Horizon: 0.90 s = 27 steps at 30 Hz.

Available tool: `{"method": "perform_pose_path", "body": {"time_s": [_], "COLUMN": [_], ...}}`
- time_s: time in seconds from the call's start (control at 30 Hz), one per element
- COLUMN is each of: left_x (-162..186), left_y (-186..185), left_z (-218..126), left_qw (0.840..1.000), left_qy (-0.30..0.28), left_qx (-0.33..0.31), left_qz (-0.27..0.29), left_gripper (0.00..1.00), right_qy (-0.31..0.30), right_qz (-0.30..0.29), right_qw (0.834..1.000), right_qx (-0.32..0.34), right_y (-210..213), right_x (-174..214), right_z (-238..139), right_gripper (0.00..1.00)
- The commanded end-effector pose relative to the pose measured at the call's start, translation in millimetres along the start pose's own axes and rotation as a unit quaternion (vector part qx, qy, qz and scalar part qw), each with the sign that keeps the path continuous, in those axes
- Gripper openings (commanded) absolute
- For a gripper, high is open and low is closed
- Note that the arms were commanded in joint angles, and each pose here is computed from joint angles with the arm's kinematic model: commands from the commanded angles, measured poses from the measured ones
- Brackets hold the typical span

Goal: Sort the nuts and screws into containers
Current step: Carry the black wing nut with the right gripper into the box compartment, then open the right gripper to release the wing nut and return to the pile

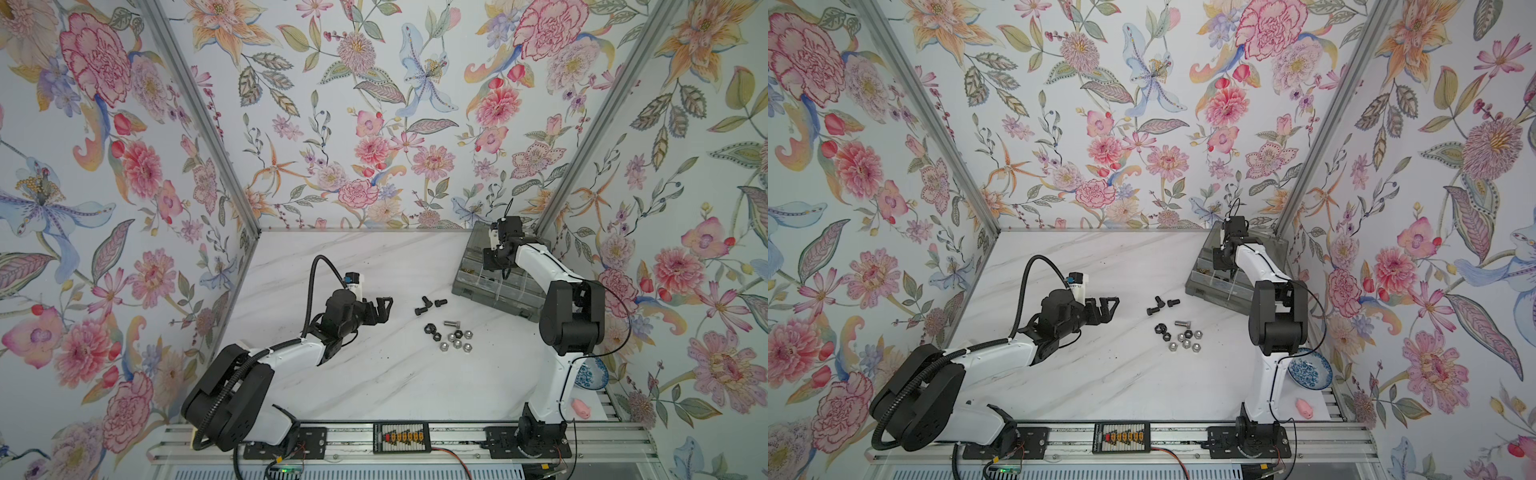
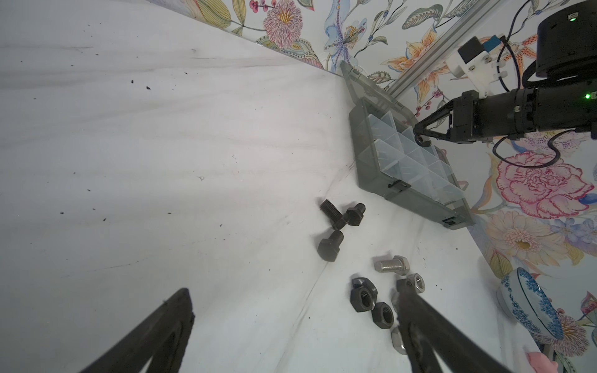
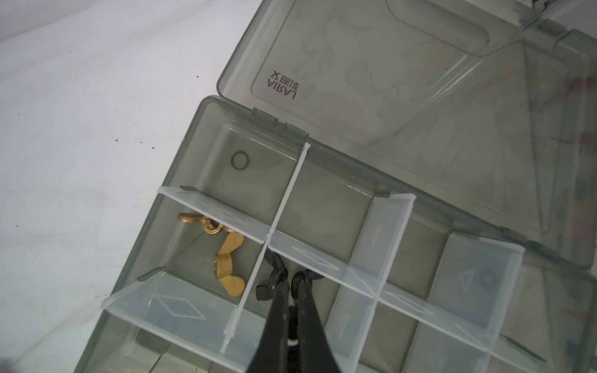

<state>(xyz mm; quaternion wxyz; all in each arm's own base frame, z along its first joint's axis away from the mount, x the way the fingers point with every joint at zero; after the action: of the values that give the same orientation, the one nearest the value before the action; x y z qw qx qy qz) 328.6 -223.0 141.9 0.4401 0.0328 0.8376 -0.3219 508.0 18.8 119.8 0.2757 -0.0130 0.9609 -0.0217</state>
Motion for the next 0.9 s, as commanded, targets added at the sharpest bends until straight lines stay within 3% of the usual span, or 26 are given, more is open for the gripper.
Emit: {"method": "perform_pose_path", "body": {"time_s": [0.0, 0.4, 0.87], "left_x": [-2, -4, -7], "left_y": [-4, -7, -10], "left_z": [-5, -6, -6], "left_qw": [1.000, 1.000, 1.000], "left_qy": [-0.006, -0.010, -0.014], "left_qx": [0.005, 0.008, 0.009], "left_qz": [-0.004, -0.006, -0.003], "left_gripper": [0.99, 0.99, 1.00], "right_qy": [0.009, 0.022, 0.012], "right_qz": [0.012, 0.009, 0.013], "right_qw": [1.000, 0.999, 1.000], "right_qx": [0.012, 0.023, 0.005], "right_y": [-7, -10, -5], "right_x": [1, 9, 7], "right_z": [8, 17, 4], "right_gripper": [0.00, 0.05, 0.24]}}
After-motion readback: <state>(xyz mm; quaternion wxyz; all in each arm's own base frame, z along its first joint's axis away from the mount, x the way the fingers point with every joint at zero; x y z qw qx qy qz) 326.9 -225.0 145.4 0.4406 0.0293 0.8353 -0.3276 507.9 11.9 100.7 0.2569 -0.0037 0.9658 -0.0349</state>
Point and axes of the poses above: each gripper's point midway between its finger pads, its own z axis out along the fingers, its own y axis along the line the jaws close on, x = y × z, the point moved 2 cm from there along -z, back along the fingers, and after that the axes turned 1 degree about z, right-handed, at the moved point
